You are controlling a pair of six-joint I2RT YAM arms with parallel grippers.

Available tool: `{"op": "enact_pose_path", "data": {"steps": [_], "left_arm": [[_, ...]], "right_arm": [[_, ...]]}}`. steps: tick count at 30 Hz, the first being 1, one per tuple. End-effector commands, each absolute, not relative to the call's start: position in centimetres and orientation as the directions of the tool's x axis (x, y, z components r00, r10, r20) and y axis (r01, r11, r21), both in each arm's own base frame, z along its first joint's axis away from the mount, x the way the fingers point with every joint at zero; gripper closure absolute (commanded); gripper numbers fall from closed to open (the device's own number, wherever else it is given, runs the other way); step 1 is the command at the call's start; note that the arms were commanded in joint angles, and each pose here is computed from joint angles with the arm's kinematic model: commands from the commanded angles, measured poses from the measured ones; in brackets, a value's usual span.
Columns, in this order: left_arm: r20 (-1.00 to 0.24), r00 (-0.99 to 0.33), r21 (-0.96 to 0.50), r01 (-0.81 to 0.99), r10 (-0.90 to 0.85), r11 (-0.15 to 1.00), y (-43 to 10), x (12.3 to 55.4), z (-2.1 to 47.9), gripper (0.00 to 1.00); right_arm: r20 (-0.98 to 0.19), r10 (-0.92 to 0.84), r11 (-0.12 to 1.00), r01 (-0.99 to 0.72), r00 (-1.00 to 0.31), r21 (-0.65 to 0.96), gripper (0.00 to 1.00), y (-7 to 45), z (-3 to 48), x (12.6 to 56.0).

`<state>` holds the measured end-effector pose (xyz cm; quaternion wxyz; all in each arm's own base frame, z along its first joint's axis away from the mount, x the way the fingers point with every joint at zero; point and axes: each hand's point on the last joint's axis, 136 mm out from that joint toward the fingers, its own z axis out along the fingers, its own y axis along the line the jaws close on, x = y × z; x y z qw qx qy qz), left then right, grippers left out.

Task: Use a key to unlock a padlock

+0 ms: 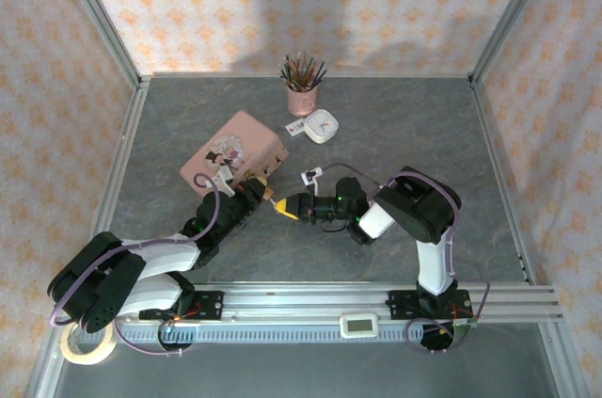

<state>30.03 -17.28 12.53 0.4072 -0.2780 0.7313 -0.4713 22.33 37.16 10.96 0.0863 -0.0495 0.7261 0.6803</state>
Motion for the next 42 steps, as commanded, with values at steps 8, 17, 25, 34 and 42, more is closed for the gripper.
{"op": "enact_pose_path", "data": {"steps": [8, 17, 25, 34, 42], "left_arm": [[-0.304, -0.507, -0.945, 0.052, -0.806, 0.324, -17.9, 30.2, 14.9, 1.0], [-0.309, -0.508, -0.942, 0.046, -0.804, 0.332, -17.7, 29.9, 14.7, 1.0], [-0.307, -0.517, -0.945, 0.063, -0.799, 0.322, -18.0, 29.9, 15.1, 1.0], [-0.301, -0.538, -0.951, 0.109, -0.787, 0.29, -18.7, 29.8, 16.0, 1.0], [-0.314, -0.556, -0.947, 0.132, -0.769, 0.291, -19.1, 29.5, 16.2, 1.0]], "right_arm": [[-0.258, 0.07, 0.011, -0.257, -0.964, 0.966, 1.0, 36.9, 13.1, 22.5], [-0.272, 0.085, 0.002, -0.273, -0.958, 0.962, 1.0, 36.8, 13.7, 22.9], [-0.284, 0.091, -0.017, -0.287, -0.954, 0.958, 1.0, 37.2, 14.4, 23.6], [-0.243, 0.052, -0.021, -0.245, -0.969, 0.969, 1.0, 38.0, 14.0, 23.7], [-0.217, 0.092, 0.042, -0.214, -0.972, 0.976, 1.0, 36.6, 13.0, 25.8]]}}
